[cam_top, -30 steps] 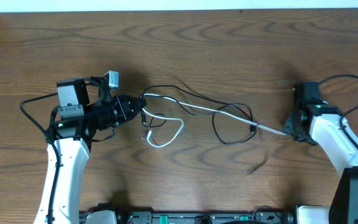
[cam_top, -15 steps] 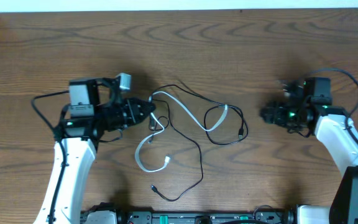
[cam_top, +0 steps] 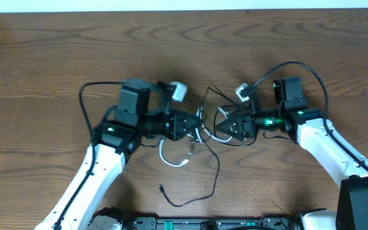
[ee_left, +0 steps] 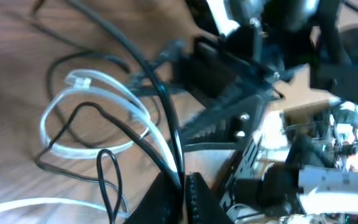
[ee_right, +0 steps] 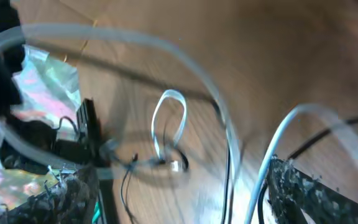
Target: Untangle cables
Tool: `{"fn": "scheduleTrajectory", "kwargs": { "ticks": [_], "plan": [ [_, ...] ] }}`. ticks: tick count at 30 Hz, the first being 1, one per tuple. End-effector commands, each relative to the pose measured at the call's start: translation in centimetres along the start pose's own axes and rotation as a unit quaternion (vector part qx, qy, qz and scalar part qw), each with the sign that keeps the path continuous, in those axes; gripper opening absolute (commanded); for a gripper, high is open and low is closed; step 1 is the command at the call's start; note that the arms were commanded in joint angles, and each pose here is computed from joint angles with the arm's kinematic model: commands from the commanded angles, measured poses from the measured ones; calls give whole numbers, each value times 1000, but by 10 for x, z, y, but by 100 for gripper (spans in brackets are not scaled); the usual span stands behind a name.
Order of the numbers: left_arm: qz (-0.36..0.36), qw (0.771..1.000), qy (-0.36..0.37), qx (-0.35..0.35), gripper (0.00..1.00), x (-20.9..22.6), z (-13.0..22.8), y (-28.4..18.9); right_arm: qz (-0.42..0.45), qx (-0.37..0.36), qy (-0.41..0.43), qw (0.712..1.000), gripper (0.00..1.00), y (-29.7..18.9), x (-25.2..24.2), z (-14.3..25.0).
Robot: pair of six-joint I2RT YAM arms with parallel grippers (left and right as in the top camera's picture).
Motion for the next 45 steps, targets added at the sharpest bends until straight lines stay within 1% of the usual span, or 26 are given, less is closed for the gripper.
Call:
{"fn": "scheduleTrajectory", "kwargs": {
  "ticks": [1, 2, 4, 7, 11, 15, 18, 20, 23, 27, 29, 31, 36, 38, 39, 42, 45],
  "plan": [
    [29, 998, 58, -8, 39, -22, -6, 3, 18, -4, 23, 1000, 83, 4, -3, -3],
    [22, 998, 59, -14, 53, -21, -8, 3, 57, -1, 43, 997, 82, 3, -8, -1],
    [2, 998, 57, -21, 59, -18, -8, 2, 99, 5, 65, 993, 82, 3, -14, 2],
    [-13, 998, 52, -23, 60, -15, -8, 3, 149, 20, 85, 985, 82, 1, -20, 8],
    [-51, 998, 34, -20, 60, -8, -5, 2, 177, 33, 98, 979, 82, -1, -24, 13],
    [-120, 993, 6, -14, 60, 4, 2, 1, 181, 33, 105, 977, 82, -1, -24, 13],
    [-177, 984, -13, -7, 60, 14, 9, -2, 180, 33, 107, 977, 81, -1, -24, 13],
    [-210, 977, -24, 0, 60, 19, 13, -5, 178, 35, 124, 975, 79, 0, -23, 15],
    [-230, 973, -31, 5, 60, 22, 16, -6, 167, 50, 141, 975, 78, 2, -19, 20],
    [-232, 972, -34, 8, 60, 24, 16, -5, 160, 91, 156, 970, 76, 10, -9, 31],
    [-236, 971, -36, 11, 60, 26, 17, -4, 154, 112, 146, 971, 73, 16, -3, 36],
    [-248, 968, -41, 15, 60, 31, 17, -2, 146, 132, 121, 973, 73, 22, 3, 40],
    [-269, 961, -62, 36, 60, 43, 20, 4, 176, 166, 81, 967, 73, 36, 12, 46],
    [-293, 951, -86, 40, 60, 50, 22, 7, 170, 174, 61, 968, 72, 44, 18, 47],
    [-323, 940, -108, 32, 60, 56, 23, 6, 162, 178, 28, 970, 72, 51, 23, 47],
    [-351, 928, -127, 19, 60, 60, 23, 4, 178, 170, -10, 969, 73, 59, 26, 43],
    [-379, 912, -155, 1, 60, 64, 24, 1, 191, 155, -49, 968, 67, 68, 31, 37]
  ]
}}
Point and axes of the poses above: each gripper's point midway between its finger pads, its own y axis out along the fingers, its own x axis along the line the jaws close on, z = x × y, the point moved 10 cm from there along -y, back along the fingers, and after that the axes turned 2 degrees about -y, right-handed, at the moved point
